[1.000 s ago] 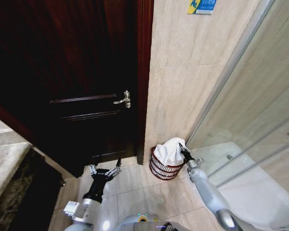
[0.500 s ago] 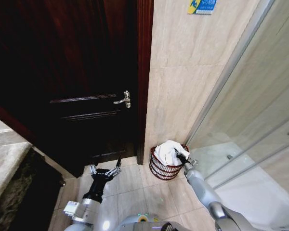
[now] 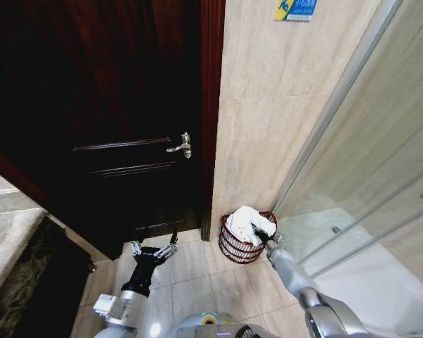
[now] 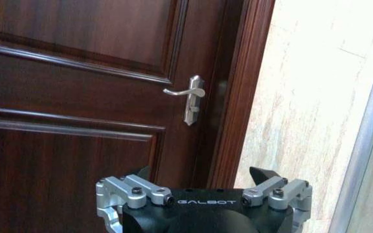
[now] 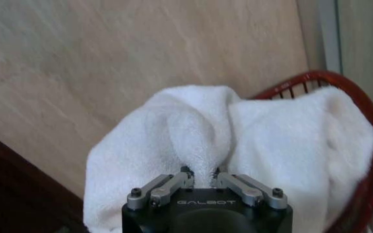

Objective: Discard the used towel into the hamper.

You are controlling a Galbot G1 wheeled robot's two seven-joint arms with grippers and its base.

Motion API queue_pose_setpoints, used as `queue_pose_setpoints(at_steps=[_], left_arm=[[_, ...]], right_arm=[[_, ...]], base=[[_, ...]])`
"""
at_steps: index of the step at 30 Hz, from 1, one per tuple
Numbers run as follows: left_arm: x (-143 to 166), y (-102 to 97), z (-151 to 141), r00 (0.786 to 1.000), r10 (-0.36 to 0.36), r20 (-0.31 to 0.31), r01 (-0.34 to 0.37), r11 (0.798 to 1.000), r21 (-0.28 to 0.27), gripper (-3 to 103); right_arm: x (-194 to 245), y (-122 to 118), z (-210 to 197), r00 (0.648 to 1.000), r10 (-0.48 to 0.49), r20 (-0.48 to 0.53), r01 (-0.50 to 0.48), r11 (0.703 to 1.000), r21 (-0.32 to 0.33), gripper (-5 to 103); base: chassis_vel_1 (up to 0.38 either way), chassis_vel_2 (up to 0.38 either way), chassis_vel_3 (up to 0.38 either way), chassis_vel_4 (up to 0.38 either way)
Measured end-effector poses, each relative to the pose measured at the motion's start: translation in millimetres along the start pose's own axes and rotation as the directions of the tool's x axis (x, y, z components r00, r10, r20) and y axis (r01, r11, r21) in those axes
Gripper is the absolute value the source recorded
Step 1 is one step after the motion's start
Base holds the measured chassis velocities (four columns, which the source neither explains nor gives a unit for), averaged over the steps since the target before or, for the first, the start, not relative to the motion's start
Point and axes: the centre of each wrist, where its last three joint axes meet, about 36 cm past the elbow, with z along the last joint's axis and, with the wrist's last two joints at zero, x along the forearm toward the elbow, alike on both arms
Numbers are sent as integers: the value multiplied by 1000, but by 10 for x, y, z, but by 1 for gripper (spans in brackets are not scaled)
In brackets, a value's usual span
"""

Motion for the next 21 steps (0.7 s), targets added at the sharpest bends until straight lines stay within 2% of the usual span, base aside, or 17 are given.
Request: queue_pose_setpoints(at_steps=[11, 14, 21], left_arm=[[0, 0, 0, 1000, 0, 0, 0, 1000, 0, 100], [0, 0, 0, 1000, 0, 0, 0, 1000, 0, 100], [0, 0, 0, 1000, 0, 0, 0, 1000, 0, 100]], right_arm=[[-45, -49, 4, 992, 38, -119, -39, 999, -10, 8], [-112, 14, -18, 985, 72, -158, -73, 997, 1, 8], [-211, 108, -96, 975, 80, -209, -73, 996, 42, 8]], base=[[0, 0, 0, 0], [0, 0, 0, 0], [0, 0, 0, 0]])
